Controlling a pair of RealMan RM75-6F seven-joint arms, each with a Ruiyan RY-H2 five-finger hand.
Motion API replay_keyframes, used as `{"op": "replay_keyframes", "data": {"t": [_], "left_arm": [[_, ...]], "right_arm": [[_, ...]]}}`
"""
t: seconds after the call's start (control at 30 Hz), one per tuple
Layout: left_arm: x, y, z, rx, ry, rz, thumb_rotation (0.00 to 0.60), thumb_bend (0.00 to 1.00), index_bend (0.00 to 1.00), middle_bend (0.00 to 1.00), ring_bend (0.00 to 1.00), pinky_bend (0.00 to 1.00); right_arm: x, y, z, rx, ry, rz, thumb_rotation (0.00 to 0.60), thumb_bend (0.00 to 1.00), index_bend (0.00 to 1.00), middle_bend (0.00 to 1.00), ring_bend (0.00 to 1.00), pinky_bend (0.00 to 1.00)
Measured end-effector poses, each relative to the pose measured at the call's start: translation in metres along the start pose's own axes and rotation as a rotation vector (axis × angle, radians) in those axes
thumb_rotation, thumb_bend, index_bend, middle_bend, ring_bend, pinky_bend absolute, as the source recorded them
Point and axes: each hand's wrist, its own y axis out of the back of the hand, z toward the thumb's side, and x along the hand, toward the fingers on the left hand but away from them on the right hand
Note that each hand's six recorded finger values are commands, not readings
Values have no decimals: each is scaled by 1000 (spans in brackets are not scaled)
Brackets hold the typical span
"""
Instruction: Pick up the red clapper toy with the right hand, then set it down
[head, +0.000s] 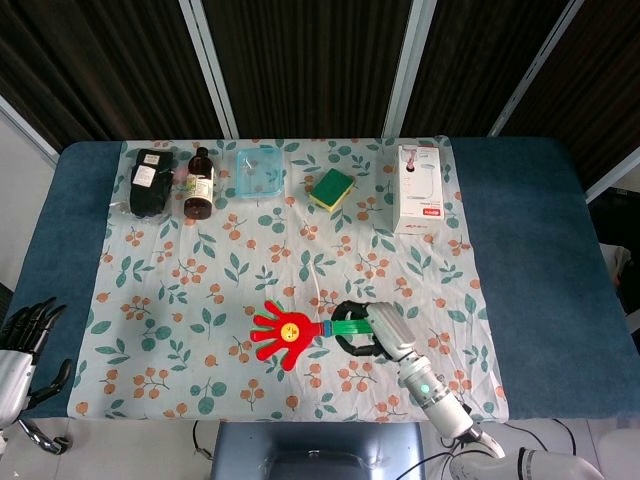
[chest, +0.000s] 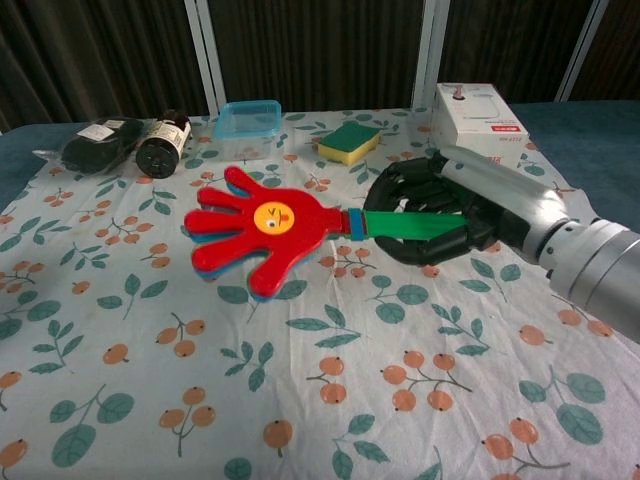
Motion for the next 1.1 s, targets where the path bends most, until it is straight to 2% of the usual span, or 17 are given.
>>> {"op": "replay_keyframes", "data": {"t": [0.17,0.27,0.37,0.43,0.57,0.73,0.77,0.9,1.0,1.1], "left_arm": [[1,-2,-1,4,5,-9,600,431,0,0,0,81],[3,-3,-2,7,9,-12,600,432,0,0,0,81],[4,-4,-2,9,12,-14,600,432,0,0,0,81],[5,-5,-3,10,16,-19,600,432,0,0,0,81],[6,-6,-4,11,19,-25,600,431,0,0,0,81],[7,-4,-4,8,19,-13,600,431,0,0,0,82],[7,-4,-5,8,22,-10,600,431,0,0,0,82],[9,-5,-7,6,36,-14,600,431,0,0,0,82],[9,-5,-6,7,31,1,600,430,0,0,0,83],[9,-6,-6,10,33,4,600,430,0,0,0,84]], "right_arm": [[12,24,17,-475,110,-156,600,570,882,624,664,679],[18,31,20,-682,168,-197,600,570,882,624,665,679],[17,29,19,-769,192,-186,600,570,882,624,669,683],[15,24,17,-769,193,-169,600,570,884,625,673,688],[7,7,11,-643,157,-106,600,570,886,626,675,690],[-4,-20,-3,-266,76,-1,600,571,896,632,677,692],[-7,-26,-9,-161,49,34,600,571,899,634,679,692],[-12,-46,-30,121,-51,173,600,575,904,641,684,695],[-9,-61,-42,229,-102,270,600,587,914,648,691,694],[-7,-66,-40,264,-87,295,600,592,917,649,693,694]]}}
